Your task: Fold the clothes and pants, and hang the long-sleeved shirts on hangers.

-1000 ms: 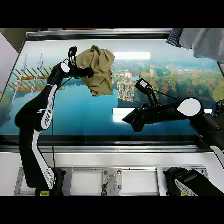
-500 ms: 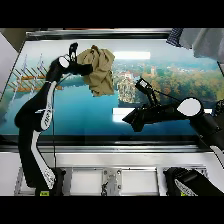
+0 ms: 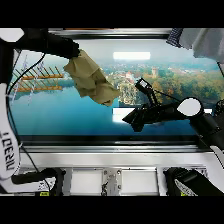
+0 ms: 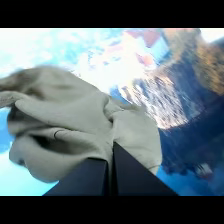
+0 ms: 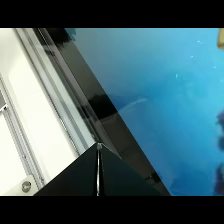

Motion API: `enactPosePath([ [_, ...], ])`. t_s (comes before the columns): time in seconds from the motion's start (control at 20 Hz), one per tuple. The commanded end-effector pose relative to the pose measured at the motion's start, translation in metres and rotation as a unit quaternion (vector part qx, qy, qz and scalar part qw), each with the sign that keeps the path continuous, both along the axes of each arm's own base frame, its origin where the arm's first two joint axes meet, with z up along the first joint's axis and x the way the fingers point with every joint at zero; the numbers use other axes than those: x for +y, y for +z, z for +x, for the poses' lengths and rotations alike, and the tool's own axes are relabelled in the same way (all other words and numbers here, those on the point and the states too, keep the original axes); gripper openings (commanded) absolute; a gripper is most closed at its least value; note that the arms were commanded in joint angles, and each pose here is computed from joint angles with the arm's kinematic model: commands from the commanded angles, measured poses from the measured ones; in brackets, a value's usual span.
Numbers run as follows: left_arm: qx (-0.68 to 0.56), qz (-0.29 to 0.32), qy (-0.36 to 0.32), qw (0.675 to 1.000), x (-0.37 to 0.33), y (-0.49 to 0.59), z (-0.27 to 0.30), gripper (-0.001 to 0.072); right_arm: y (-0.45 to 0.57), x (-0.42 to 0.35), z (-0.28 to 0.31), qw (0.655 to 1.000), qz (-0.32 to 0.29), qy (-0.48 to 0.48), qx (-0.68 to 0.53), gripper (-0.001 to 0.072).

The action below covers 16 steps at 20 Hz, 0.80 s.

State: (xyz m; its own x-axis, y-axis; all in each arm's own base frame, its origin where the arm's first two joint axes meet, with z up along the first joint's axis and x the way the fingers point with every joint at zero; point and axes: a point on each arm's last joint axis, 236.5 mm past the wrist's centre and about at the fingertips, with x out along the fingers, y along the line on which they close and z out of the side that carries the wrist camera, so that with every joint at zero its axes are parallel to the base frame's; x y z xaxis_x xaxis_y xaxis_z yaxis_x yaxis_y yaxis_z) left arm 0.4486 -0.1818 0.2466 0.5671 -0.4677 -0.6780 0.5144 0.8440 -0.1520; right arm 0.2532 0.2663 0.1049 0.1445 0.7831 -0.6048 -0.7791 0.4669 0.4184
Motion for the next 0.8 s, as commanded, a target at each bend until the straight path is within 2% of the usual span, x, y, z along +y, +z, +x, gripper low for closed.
enactPosePath([
  [0.0, 0.004, 0.009, -0.029, 1.0, -0.01, 0.02, -0.067, 0.0013, 0.0, 0.0, 0.0, 1.0, 0.0, 0.0, 0.0, 0.0017],
  [0.25, 0.068, 0.017, -0.041, 0.997, -0.008, -0.031, -0.132, 0.0014, 0.003, 0.003, -0.001, 1.0, 0.008, -0.001, 0.003, 0.0015],
  [0.4, 0.089, 0.002, -0.025, 0.996, -0.003, -0.052, -0.155, 0.0014, 0.025, 0.018, -0.004, 0.997, 0.069, -0.006, 0.025, 0.0015],
  [0.5, 0.086, -0.013, -0.012, 0.996, -0.001, -0.057, -0.162, 0.0014, 0.029, 0.02, -0.006, 0.996, 0.078, -0.005, 0.029, 0.0016],
  [0.65, 0.068, -0.084, 0.024, 0.994, -0.01, -0.048, -0.159, 0.0014, 0.022, 0.014, -0.002, 0.998, 0.057, -0.008, 0.017, 0.0012],
  [0.75, 0.048, -0.178, 0.006, 0.983, -0.039, -0.013, -0.158, 0.0013, 0.022, -0.021, 0.031, 0.997, 0.012, -0.079, -0.011, 0.0011],
])
